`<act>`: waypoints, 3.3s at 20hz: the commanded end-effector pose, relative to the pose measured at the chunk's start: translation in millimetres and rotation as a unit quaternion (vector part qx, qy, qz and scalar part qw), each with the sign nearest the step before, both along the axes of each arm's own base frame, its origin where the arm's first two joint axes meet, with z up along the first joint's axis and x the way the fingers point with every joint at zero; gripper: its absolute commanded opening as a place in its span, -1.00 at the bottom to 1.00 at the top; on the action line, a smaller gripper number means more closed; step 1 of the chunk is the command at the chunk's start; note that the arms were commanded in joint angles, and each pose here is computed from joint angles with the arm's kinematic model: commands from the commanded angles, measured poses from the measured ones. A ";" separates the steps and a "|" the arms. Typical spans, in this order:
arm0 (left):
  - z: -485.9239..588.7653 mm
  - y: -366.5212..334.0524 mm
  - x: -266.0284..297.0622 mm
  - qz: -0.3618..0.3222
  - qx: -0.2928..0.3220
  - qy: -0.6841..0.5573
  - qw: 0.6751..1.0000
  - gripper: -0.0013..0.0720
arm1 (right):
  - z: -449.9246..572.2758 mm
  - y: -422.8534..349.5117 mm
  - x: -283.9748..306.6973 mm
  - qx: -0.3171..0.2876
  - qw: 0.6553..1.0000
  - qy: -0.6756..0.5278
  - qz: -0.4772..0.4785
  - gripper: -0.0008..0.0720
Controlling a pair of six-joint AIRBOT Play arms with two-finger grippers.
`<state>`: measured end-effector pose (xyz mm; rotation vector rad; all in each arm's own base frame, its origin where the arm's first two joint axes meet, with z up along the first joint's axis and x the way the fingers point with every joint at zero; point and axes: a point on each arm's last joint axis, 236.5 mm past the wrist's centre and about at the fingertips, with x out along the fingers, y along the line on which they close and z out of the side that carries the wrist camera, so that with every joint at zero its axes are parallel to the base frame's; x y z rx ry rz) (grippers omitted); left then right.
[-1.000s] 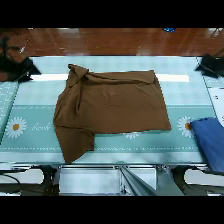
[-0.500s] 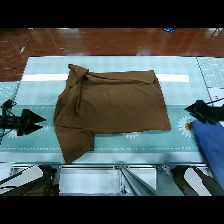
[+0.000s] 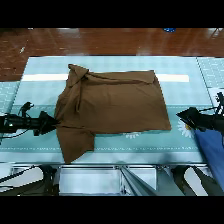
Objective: Fold the shirts.
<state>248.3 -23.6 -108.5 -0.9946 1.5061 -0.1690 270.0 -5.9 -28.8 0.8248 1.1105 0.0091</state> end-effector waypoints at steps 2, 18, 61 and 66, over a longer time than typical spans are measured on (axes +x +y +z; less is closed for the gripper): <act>-7.8 -18.3 1.1 -0.051 0.007 -0.006 0.999 -0.92 | -2.4 -6.3 -1.9 -0.016 1.000 0.002 0.001 0.16; 8.9 -13.5 16.9 -0.062 0.007 -0.027 0.998 -0.92 | -77.6 6.5 -40.6 0.104 0.983 0.127 -0.077 0.15; 582.8 45.2 -91.2 0.072 0.486 -0.622 0.609 -0.92 | 473.0 32.5 -103.9 -0.348 0.845 -0.404 0.039 -0.92; 459.7 45.8 12.1 0.010 0.466 -0.487 0.738 -0.92 | 380.4 42.6 -38.0 -0.253 0.906 -0.325 0.102 -0.92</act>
